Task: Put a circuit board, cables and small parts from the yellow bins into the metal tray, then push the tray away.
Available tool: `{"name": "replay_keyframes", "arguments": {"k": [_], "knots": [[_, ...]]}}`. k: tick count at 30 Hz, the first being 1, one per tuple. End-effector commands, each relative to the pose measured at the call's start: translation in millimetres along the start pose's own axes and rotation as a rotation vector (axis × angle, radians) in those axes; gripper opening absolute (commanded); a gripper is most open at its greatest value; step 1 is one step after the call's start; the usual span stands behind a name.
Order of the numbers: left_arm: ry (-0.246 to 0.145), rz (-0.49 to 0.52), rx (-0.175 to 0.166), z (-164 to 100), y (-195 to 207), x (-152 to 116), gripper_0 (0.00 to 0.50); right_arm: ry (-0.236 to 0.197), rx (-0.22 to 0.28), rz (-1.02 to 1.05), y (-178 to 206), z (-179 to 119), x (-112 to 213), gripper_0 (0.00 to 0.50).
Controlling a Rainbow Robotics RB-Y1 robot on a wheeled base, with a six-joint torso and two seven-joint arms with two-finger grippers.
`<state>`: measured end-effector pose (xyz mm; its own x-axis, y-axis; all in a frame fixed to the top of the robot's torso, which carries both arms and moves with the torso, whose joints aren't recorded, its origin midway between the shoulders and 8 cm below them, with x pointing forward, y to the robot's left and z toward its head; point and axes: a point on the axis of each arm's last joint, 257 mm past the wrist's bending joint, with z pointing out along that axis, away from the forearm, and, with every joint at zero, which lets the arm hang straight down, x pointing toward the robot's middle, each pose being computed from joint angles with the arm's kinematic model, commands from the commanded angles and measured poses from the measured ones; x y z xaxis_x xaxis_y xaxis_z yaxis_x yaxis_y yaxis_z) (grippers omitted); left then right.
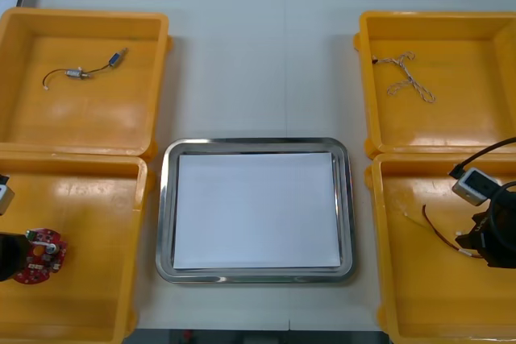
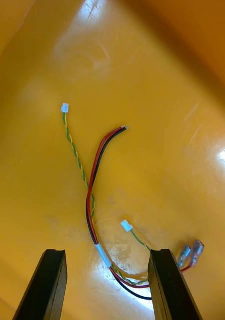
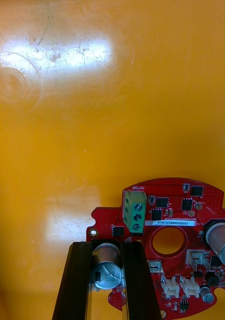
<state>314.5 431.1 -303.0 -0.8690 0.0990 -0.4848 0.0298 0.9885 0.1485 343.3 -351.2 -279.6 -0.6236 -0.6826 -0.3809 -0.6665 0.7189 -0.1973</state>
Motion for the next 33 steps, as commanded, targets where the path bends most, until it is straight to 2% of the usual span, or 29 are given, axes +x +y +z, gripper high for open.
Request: {"name": "replay_keyframes", "arguments": {"k": [1, 12, 23, 24, 26, 27, 28, 29, 30, 32, 33], "knots": [[-0.012, -0.004, 0.023, 10.1, -10.8, 2.7, 0.000, 0.031, 0.063, -0.121, -24.9, -15.4, 8.6, 0.473], [-0.007, -0.006, 0.023, 14.7, -13.9, 4.5, 0.000, 0.066, 0.060, -0.209, -27.0, -18.3, 19.9, 0.475], [-0.005, -0.015, 0.022, 15.9, -13.6, 4.8, 0.005, 0.058, 0.079, -0.292, -27.1, -12.0, 26.0, 0.475], [-0.002, -0.016, 0.021, 15.8, -12.9, 5.8, 0.030, 0.055, 0.082, -0.294, -26.7, -11.2, 25.4, 0.472], [-0.007, -0.014, 0.021, 14.8, -13.0, 3.3, 0.200, 0.046, 0.085, -0.296, -23.5, -6.5, 26.8, 0.475], [-0.010, -0.013, 0.019, 14.1, -12.4, 1.6, 0.242, 0.044, 0.083, -0.294, -21.1, -3.8, 28.6, 0.475], [-0.011, -0.014, 0.018, 14.2, -12.4, 1.7, 0.249, 0.040, 0.084, -0.294, -20.4, -2.8, 28.3, 0.475], [-0.013, -0.012, 0.019, 13.6, -13.0, 0.8, 0.283, 0.038, 0.085, -0.293, -18.7, -1.3, 29.0, 0.474], [-0.013, -0.010, 0.017, 12.9, -12.1, 0.5, 0.338, 0.038, 0.082, -0.288, -16.7, 0.8, 30.5, 0.473], [-0.012, -0.007, 0.016, 11.1, -12.0, -0.4, 0.405, 0.040, 0.076, -0.280, -14.2, 3.8, 33.7, 0.472], [-0.010, -0.006, 0.015, 9.0, -12.1, -1.1, 0.415, 0.042, 0.070, -0.269, -13.4, 6.9, 36.5, 0.470]]}}
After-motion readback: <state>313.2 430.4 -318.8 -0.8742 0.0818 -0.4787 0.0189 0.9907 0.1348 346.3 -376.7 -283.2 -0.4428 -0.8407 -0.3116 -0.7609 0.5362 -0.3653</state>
